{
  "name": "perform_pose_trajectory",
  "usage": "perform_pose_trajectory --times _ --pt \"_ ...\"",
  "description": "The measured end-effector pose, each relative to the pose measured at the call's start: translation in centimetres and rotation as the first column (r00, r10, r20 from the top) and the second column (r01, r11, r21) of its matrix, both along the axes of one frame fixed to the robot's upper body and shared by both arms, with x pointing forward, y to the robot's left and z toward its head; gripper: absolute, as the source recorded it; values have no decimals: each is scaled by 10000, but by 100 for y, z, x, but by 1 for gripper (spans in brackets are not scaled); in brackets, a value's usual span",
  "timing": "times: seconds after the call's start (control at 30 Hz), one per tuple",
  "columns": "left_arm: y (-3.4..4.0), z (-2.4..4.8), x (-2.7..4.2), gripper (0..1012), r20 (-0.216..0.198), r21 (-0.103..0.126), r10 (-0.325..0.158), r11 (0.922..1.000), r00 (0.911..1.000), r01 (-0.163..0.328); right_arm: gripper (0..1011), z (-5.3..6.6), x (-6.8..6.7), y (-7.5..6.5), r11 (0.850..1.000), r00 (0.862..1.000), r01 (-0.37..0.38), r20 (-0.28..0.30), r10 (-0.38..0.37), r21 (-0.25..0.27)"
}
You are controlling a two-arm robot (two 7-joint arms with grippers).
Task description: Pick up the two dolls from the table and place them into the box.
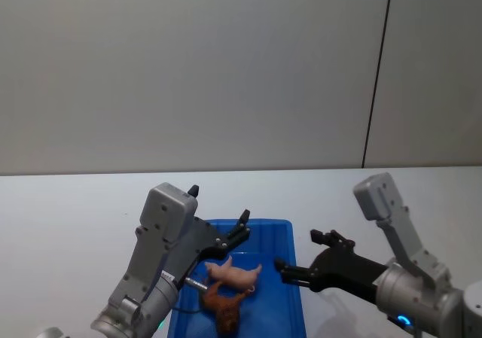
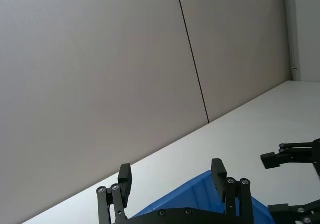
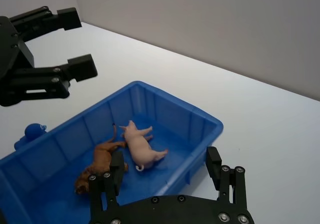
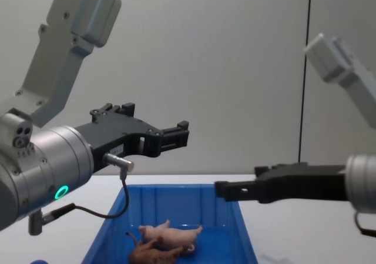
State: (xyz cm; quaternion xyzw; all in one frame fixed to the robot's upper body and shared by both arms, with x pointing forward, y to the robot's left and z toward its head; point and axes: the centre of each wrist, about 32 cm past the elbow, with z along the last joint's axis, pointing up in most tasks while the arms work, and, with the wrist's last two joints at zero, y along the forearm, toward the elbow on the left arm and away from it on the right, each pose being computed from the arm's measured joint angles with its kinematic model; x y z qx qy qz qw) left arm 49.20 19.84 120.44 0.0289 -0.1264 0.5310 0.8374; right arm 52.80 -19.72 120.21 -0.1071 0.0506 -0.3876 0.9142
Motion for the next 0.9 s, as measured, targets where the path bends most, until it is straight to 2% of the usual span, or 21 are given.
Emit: perform_pose_trajectory --times 0.33,0.57,0.77,0.9 --pt "2 0 0 1002 6 24 5 10000 10000 -5 1004 -50 -115 -205 9995 9995 317 24 -317 -65" --pt "35 3 -34 1002 -38 227 116 9997 9999 -116 1003 -65 -159 -275 9991 9991 422 34 -421 -93" --pt "104 -1 -128 1002 -187 464 491 9978 9986 -482 1003 -72 -182 -310 9988 9989 475 40 -474 -113" --pt "182 -19 -244 1002 -436 650 921 9939 9948 -891 1003 -74 -192 -326 9987 9988 496 44 -496 -120"
